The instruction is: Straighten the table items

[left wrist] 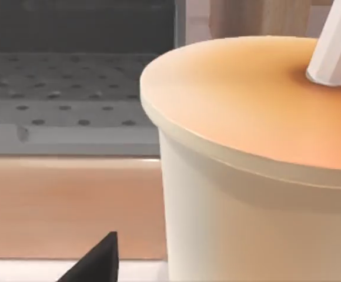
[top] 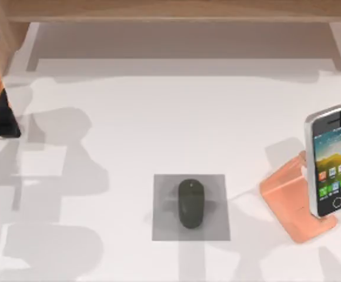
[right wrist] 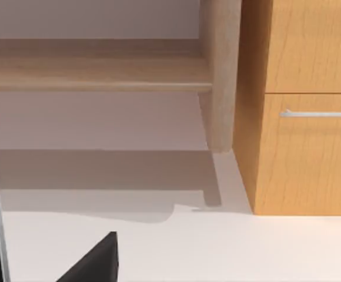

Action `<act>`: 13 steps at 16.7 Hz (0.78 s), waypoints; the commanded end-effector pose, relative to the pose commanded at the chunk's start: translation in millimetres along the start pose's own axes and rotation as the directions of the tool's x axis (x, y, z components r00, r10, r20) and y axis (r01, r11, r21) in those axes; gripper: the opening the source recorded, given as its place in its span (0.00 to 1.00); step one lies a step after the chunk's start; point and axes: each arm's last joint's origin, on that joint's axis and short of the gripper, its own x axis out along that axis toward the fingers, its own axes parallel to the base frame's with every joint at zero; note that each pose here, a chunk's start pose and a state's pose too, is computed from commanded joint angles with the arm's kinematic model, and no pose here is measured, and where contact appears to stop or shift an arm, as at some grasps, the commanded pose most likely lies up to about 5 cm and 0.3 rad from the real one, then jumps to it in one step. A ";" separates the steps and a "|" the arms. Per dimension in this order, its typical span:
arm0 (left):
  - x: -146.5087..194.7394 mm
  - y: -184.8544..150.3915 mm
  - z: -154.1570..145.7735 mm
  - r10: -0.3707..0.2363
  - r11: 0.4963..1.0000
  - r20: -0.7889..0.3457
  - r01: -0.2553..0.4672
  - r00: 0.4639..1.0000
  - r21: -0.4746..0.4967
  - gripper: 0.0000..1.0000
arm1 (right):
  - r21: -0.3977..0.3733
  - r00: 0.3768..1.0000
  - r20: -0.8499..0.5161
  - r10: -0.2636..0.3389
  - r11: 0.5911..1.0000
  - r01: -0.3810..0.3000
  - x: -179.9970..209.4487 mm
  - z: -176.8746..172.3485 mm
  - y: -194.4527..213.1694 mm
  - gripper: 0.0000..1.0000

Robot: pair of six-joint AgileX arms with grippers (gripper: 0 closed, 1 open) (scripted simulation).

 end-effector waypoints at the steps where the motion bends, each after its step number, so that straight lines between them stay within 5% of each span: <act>1: 0.7 0.1 0.1 0.000 1.000 0.002 0.000 1.000 0.000 1.00 | 0.000 1.000 0.000 0.000 1.000 0.000 0.0 0.0 0.0 1.00; 13: 30.7 0.1 0.1 0.000 1.000 0.002 0.000 1.000 0.000 1.00 | 0.000 1.000 0.000 0.000 1.000 0.000 0.0 0.0 0.0 1.00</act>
